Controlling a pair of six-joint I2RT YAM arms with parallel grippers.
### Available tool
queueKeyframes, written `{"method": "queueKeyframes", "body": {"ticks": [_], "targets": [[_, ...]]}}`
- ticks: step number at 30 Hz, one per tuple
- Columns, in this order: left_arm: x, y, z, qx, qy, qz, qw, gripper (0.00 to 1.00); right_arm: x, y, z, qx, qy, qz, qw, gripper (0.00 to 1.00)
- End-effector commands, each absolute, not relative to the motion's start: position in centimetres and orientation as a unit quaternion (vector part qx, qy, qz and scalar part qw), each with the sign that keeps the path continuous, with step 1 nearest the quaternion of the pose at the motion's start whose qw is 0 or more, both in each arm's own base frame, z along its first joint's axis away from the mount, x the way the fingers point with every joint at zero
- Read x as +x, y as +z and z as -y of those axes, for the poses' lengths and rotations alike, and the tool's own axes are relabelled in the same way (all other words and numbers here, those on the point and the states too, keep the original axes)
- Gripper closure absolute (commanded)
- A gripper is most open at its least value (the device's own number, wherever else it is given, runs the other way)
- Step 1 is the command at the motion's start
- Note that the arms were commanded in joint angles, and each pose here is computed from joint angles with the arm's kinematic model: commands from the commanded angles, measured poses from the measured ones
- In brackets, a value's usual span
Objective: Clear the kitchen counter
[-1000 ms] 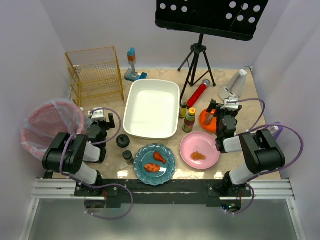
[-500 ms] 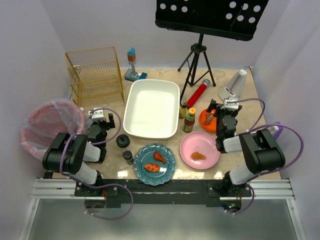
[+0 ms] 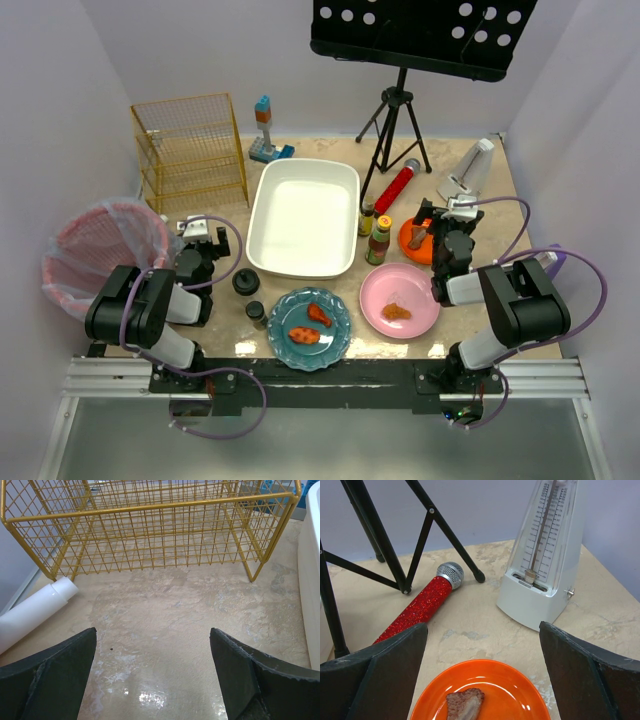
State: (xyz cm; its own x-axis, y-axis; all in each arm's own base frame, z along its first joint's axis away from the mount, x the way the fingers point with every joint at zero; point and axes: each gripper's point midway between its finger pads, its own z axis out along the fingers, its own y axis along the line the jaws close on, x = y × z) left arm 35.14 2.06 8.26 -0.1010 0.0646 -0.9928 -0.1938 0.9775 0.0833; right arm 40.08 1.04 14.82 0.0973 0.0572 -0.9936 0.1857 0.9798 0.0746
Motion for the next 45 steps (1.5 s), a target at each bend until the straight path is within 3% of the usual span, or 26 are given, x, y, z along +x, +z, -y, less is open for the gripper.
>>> {"method": "queueKeyframes", "body": {"ticks": [1, 13, 28, 45], "targets": [[36.2, 11.8, -2.0, -0.051, 0.089, -0.690, 0.716, 0.00, 39.9, 20.8, -1.0, 0.107, -0.021, -0.579, 0.808, 0.02], [36.2, 11.9, -2.0, -0.052, 0.090, -0.689, 0.717, 0.00, 40.2, 21.5, -0.9, 0.111, -0.026, -0.583, 0.804, 0.02], [36.2, 11.9, -2.0, -0.052, 0.090, -0.689, 0.717, 0.00, 43.8, 28.2, -1.5, 0.181, 0.012, -0.651, 0.737, 0.02], [34.7, 16.1, -2.8, -0.093, 0.110, -0.662, 0.735, 0.00, 40.9, 33.2, -3.7, 0.165, 0.101, -0.644, 0.740, 0.02]]}}
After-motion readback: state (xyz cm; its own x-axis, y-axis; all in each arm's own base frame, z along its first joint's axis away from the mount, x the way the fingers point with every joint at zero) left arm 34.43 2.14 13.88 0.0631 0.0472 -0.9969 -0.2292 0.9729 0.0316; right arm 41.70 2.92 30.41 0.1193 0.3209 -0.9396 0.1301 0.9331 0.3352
